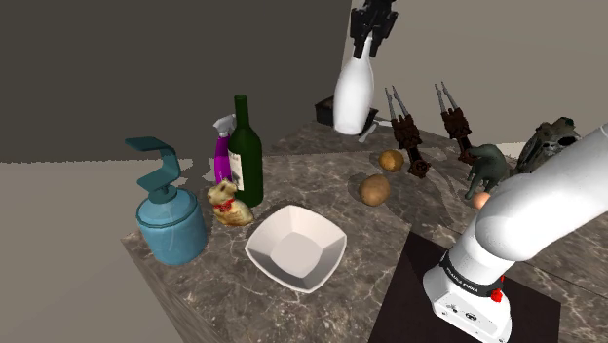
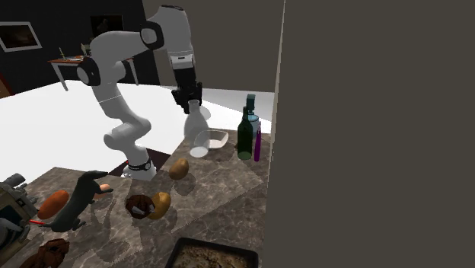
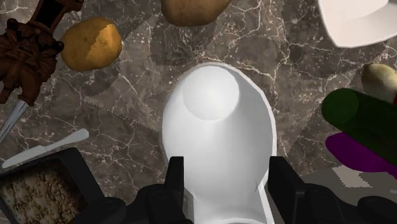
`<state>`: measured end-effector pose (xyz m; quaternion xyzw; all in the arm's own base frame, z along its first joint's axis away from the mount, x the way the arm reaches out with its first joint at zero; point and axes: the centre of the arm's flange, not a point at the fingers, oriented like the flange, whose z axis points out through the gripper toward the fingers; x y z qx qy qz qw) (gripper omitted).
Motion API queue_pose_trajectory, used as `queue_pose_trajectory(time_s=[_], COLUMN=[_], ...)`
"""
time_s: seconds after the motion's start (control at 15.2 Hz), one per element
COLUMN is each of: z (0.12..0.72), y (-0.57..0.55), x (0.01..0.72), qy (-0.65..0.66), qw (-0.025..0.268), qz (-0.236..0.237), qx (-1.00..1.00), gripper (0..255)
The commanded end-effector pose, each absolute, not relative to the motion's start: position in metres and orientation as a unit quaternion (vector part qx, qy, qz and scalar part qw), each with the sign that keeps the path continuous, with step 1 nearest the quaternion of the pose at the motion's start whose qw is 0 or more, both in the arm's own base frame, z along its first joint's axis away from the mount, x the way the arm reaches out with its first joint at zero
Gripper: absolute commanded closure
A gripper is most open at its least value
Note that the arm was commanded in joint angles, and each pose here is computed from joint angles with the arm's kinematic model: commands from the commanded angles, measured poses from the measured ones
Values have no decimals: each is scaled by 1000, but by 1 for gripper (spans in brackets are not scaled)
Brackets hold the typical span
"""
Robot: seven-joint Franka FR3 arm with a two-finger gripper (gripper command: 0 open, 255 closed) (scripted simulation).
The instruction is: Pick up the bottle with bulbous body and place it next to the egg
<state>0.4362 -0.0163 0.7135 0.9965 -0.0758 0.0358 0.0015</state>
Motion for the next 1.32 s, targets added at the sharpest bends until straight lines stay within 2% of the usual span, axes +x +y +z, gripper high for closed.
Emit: queue_pose_trajectory(time_s=[0.0,1.25], z=[722,796], y=[-27,-113], x=[411,187], qy=[-76,-76], qw=[1,1], qz=[36,36], qx=[997,997], gripper=[255,255])
